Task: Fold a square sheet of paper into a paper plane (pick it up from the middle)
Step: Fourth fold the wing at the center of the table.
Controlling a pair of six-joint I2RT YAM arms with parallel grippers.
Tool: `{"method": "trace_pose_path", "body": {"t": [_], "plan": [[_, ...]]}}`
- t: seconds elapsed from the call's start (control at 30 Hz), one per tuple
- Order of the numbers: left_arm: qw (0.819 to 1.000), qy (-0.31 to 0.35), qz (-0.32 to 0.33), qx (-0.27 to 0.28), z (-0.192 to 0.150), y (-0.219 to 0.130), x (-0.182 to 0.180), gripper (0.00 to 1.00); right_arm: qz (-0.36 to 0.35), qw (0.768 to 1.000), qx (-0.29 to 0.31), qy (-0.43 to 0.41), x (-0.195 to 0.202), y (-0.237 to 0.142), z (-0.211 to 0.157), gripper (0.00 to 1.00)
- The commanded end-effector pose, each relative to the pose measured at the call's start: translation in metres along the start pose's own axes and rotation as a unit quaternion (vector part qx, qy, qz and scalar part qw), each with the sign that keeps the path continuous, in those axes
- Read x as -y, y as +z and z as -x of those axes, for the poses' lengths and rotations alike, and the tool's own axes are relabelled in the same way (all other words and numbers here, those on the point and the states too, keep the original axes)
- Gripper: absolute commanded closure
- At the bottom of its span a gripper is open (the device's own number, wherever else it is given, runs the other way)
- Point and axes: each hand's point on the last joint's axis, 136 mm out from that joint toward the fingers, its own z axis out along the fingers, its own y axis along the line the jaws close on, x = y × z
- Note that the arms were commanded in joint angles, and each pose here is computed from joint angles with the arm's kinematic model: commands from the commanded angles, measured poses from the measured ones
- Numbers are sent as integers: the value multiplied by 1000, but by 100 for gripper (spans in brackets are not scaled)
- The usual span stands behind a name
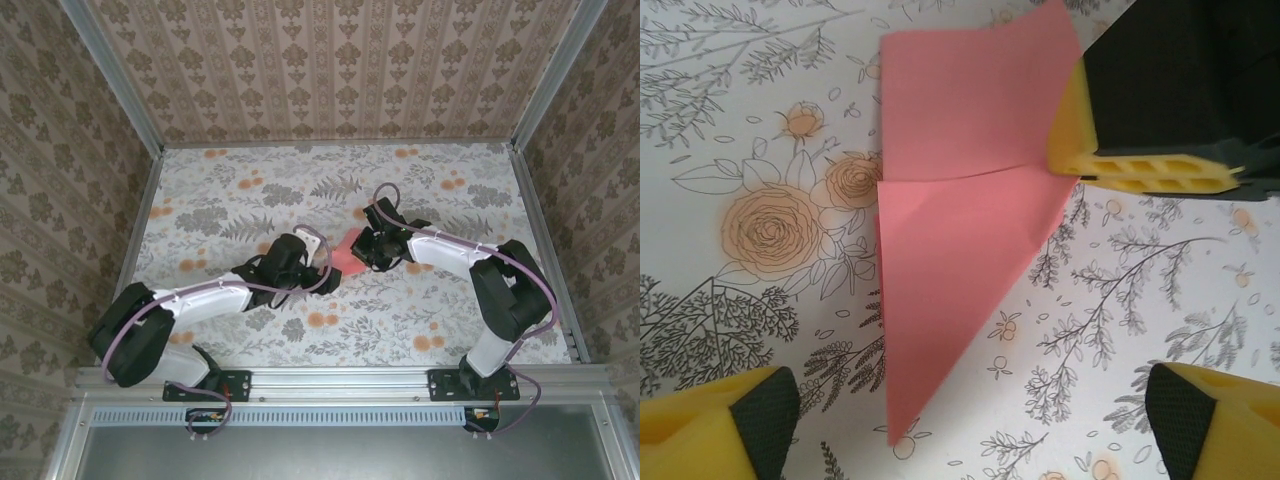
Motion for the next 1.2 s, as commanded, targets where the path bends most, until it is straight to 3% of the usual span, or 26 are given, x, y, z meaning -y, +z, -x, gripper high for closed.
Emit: {"method": "trace_pose_path", "body": {"t": [0.0,0.3,0.7,1.17], "plan": [[998,62,-13,8,7,10,8,11,-6,1000,-20,15,-4,-3,-5,100],[986,165,3,5,10,32,3,18,13,998,-53,21,-11,1,-9,96],[978,209,16,6,-2,55,8,25,32,996,-76,38,-18,8,-7,93],[977,207,41,10,-6,62,-1,66,38,994,-88,45,-13,7,-9,78]]}}
